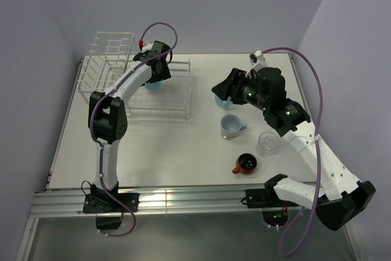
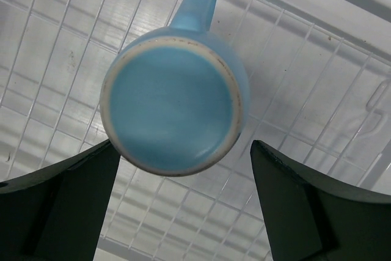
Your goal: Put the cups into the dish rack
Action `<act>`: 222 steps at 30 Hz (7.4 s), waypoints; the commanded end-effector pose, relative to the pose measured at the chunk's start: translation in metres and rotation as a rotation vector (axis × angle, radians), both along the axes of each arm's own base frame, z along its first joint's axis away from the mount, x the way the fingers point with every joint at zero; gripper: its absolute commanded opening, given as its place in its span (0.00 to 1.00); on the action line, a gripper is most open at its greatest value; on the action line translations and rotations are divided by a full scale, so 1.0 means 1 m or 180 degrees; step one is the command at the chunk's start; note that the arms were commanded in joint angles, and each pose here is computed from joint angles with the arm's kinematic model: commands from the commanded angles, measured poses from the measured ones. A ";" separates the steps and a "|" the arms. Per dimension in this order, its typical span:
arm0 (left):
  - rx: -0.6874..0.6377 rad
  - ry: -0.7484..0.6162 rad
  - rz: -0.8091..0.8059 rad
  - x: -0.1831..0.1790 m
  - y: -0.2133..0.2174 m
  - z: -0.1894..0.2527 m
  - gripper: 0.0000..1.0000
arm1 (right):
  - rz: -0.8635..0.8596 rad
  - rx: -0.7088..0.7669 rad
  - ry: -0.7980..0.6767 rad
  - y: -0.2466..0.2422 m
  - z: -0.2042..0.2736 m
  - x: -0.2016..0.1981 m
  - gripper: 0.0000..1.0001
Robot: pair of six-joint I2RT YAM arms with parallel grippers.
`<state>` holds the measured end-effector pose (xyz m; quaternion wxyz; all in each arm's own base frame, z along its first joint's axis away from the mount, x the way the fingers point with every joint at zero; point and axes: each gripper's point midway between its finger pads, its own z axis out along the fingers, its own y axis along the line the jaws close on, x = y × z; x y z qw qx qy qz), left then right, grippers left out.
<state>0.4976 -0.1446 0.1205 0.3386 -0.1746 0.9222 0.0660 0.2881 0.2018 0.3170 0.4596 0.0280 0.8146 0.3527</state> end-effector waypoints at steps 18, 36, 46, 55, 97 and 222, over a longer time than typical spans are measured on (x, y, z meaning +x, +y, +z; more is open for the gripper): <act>-0.0124 -0.0421 -0.0017 -0.043 -0.026 0.041 0.93 | -0.0514 -0.0453 -0.0040 -0.036 -0.014 0.013 0.68; -0.0797 -0.0944 -0.0745 -0.108 -0.077 0.144 0.92 | -0.0992 -0.1613 0.0488 -0.050 -0.086 0.096 0.61; -0.1135 -0.1343 -0.1038 -0.152 -0.064 0.207 0.93 | -0.0907 -0.1859 0.0764 -0.030 -0.134 0.137 0.57; -0.1106 -0.1391 -0.1089 -0.167 -0.053 0.209 0.93 | -0.0884 -0.2136 0.0973 -0.023 -0.171 0.164 0.55; -0.2877 -0.1751 -0.2331 -0.164 -0.105 0.237 0.96 | 0.0120 -0.0258 -0.0352 -0.001 0.058 0.017 0.00; -0.0659 -0.1028 -0.1568 -0.054 -0.086 0.205 0.00 | -0.0907 0.0105 -0.0410 -0.091 0.027 -0.014 0.64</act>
